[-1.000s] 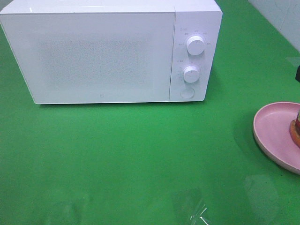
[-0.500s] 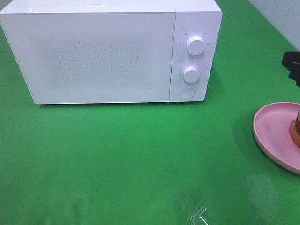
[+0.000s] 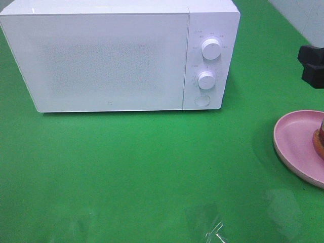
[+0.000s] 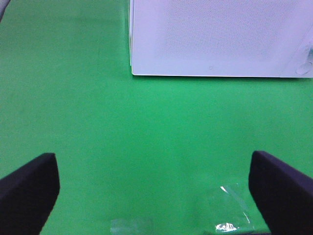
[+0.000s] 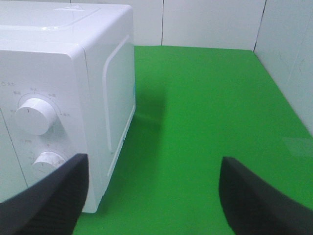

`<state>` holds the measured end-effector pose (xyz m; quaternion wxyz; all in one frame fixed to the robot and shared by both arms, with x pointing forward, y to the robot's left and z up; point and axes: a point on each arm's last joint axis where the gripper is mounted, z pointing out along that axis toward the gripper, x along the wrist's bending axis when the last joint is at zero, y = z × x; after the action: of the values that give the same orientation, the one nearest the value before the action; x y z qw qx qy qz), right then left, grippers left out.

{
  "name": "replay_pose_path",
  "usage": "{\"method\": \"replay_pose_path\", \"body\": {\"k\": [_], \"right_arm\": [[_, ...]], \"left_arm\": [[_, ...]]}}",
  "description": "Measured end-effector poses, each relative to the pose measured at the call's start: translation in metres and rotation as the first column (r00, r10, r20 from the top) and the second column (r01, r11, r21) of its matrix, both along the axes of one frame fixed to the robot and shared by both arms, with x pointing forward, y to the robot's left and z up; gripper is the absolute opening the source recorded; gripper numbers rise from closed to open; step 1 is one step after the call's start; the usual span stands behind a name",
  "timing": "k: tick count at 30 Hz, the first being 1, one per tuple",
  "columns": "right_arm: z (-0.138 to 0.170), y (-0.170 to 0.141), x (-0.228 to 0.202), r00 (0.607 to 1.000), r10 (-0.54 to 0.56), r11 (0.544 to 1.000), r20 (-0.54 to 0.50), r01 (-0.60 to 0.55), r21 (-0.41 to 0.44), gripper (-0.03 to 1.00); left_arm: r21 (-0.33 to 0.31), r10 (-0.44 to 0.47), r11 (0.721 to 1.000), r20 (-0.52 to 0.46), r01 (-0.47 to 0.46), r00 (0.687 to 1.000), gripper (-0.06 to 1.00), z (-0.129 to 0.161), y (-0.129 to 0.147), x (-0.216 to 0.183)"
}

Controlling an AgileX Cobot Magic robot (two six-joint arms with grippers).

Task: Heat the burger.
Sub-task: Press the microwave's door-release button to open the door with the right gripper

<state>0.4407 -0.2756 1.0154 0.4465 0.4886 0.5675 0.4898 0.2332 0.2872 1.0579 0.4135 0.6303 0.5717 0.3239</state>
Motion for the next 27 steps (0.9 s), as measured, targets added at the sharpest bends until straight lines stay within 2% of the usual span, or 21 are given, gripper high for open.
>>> {"method": "replay_pose_path", "body": {"k": [3,6,9,11,20,27], "right_arm": [[-0.006,0.007,0.000,1.000,0.010,1.000,0.015,-0.011,0.020,0.74],[-0.009,0.022,0.000,0.997,0.073,0.997,0.027,-0.072,-0.039,0.72],[-0.012,0.026,0.001,0.996,0.087,0.995,0.027,-0.086,-0.053,0.72],[-0.021,0.039,0.004,0.994,0.106,0.992,0.012,-0.105,-0.071,0.72],[-0.038,0.062,0.006,0.995,0.104,0.992,-0.009,-0.104,-0.073,0.72],[-0.051,0.084,0.000,0.999,0.048,0.997,0.000,-0.048,-0.060,0.72]], "left_arm": [[0.000,0.000,1.000,0.000,0.000,1.000,0.97,0.000,0.000,0.000],[0.000,0.000,1.000,0.000,0.000,1.000,0.97,0.000,0.000,0.000],[0.000,0.000,1.000,0.000,0.000,1.000,0.97,0.000,0.000,0.000],[0.000,0.000,1.000,0.000,0.000,1.000,0.97,0.000,0.000,0.000],[0.000,0.000,1.000,0.000,0.000,1.000,0.97,0.000,0.000,0.000],[0.000,0.000,1.000,0.000,0.000,1.000,0.97,0.000,0.000,0.000]]}}
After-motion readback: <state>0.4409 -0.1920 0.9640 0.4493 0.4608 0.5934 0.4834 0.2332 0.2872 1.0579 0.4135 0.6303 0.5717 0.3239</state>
